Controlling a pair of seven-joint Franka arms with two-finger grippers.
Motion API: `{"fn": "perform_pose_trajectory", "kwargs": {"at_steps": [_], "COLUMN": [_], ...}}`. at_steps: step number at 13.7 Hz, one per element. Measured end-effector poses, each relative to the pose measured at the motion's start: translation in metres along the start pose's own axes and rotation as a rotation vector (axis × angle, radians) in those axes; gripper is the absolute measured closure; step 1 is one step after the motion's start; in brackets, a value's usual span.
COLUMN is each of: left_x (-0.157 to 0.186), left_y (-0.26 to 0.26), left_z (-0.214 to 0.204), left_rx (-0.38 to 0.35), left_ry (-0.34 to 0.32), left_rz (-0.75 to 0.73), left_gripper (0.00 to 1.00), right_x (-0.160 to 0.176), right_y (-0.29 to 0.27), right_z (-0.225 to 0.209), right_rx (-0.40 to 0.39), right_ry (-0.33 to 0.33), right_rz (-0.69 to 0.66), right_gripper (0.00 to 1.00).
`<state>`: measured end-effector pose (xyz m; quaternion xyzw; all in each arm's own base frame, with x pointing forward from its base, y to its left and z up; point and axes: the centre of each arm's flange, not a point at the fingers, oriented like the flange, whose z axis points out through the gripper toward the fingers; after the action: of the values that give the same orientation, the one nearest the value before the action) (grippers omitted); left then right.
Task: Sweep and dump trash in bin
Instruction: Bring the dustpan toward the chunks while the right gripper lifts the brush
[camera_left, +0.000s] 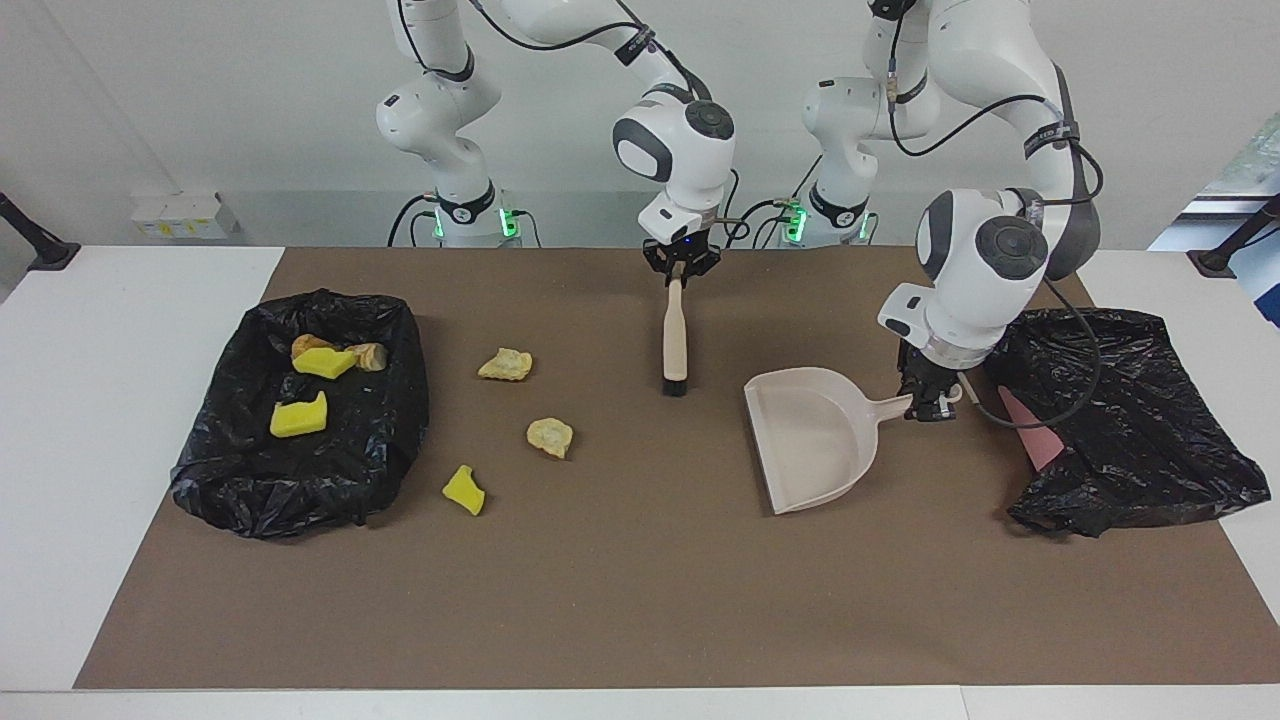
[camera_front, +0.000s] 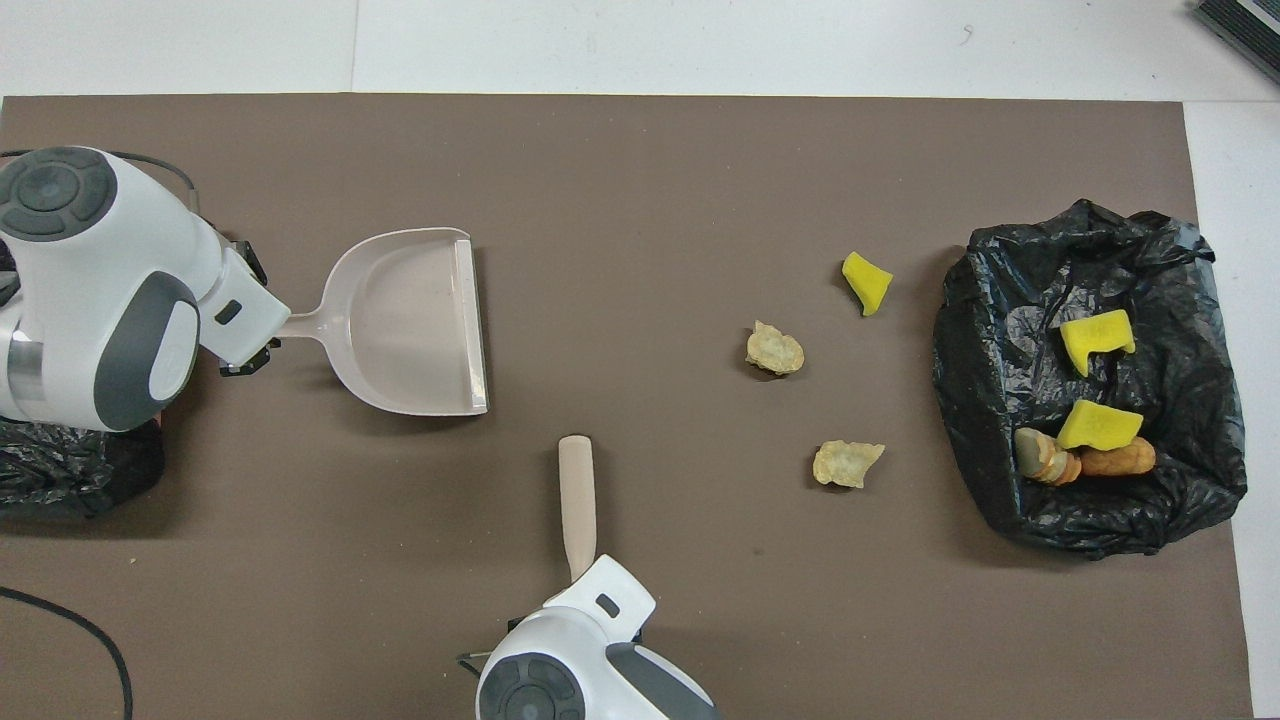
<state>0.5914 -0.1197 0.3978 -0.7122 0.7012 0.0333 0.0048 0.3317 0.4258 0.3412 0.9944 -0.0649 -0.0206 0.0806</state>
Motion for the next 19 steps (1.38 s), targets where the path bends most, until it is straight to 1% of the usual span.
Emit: {"fn": "perform_pose_trajectory", "kwargs": {"at_steps": [2,3,5,7,9,11,13,15,17,19], "left_x": [0.015,0.017,0.019,0.034,0.064,0.099,0.131,0.149,0.154,0.151], "left_y": [0.005,0.007,0.008,0.011,0.019,0.031,0.047,0.063,0.069,0.071], "left_z": [0.006,0.009,0.014,0.014,0.011,0.008,0.007,0.007,0.007,0.008], "left_rx": [-0.006,-0.012,-0.003,-0.006,0.004,0.009,0.003,-0.010,-0.017,-0.021], "left_ry": [0.021,0.035,0.059,0.103,0.123,0.124,0.121,0.115,0.110,0.108], "left_rz": [0.013,0.008,0.001,0.000,0.025,0.058,0.089,0.050,0.023,0.013], "left_gripper": [0.68,0.68,0.68,0.68,0.68,0.68,0.68,0.68,0.68,0.68], "right_x": [0.007,0.013,0.036,0.046,0.042,0.041,0.038,0.032,0.033,0.047], "right_y": [0.019,0.029,0.062,0.098,0.119,0.138,0.155,0.171,0.186,0.198], "right_z": [0.002,0.001,-0.020,-0.042,-0.049,-0.033,-0.008,0.013,0.025,0.030], "right_rx": [-0.132,-0.180,-0.228,-0.278,-0.320,-0.348,-0.353,-0.335,-0.292,-0.238], "right_ry": [0.011,0.011,-0.008,-0.038,-0.062,-0.086,-0.101,-0.102,-0.097,-0.090], "right_rz": [0.053,0.076,0.147,0.207,0.232,0.252,0.267,0.263,0.236,0.192], "right_gripper": [0.74,0.74,0.74,0.74,0.74,0.74,0.74,0.74,0.74,0.74]}}
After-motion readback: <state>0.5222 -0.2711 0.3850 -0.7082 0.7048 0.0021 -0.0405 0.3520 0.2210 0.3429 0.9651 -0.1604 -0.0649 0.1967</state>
